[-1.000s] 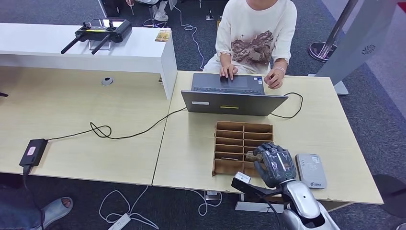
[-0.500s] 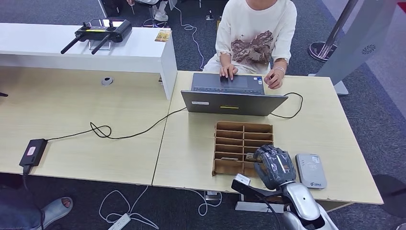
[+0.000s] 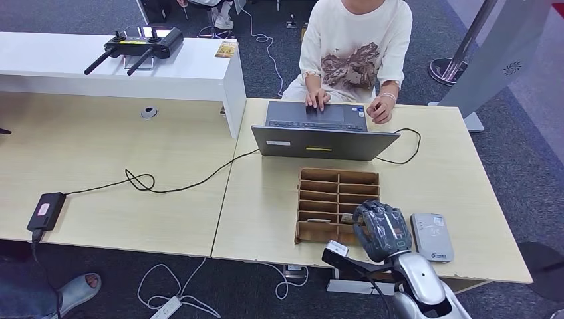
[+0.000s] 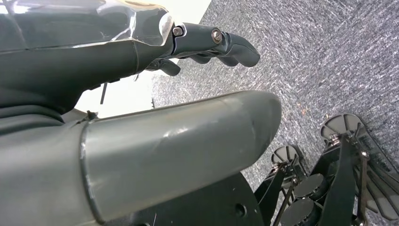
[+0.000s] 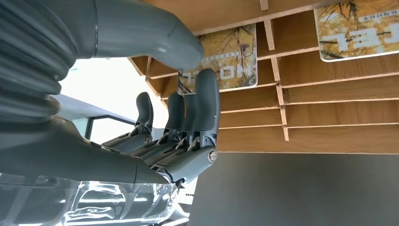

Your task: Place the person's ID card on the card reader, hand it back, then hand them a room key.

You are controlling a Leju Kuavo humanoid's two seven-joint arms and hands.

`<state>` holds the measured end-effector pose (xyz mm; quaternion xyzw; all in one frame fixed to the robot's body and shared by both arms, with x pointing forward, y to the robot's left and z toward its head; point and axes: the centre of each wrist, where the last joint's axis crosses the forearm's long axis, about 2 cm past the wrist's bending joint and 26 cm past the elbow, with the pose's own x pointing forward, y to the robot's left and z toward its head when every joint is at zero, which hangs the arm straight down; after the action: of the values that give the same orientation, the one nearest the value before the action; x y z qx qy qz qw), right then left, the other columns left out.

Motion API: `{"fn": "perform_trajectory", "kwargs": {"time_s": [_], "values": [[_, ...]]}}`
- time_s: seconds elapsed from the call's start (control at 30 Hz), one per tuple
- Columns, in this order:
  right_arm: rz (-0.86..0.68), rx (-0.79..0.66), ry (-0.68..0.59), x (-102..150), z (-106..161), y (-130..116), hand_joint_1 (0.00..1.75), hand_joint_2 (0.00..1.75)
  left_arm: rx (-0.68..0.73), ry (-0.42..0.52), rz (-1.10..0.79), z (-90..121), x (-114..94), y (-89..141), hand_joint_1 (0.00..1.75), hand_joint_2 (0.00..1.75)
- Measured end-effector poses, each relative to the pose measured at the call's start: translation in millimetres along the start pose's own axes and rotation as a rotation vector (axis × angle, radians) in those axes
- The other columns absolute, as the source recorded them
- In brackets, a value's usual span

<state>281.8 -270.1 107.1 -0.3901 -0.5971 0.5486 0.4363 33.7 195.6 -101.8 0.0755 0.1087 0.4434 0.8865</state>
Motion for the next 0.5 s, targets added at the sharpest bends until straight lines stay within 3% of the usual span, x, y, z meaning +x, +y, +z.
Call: {"fn": "perform_trajectory", "kwargs": {"time_s": [0.23, 0.5], "values": [[-0.005, -0.018, -0.006, -0.7, -2.4, -2.7, 1.2, 1.75, 0.006, 0.001, 0.001, 0.2, -0.5, -0.3, 0.0, 0.0], [-0.016, -0.038, -0.008, -0.7, -4.0, -5.7, 0.95, 1.75, 0.008, 0.002, 0.0, 0.4, -1.3, -0.8, 0.0, 0.0]]}}
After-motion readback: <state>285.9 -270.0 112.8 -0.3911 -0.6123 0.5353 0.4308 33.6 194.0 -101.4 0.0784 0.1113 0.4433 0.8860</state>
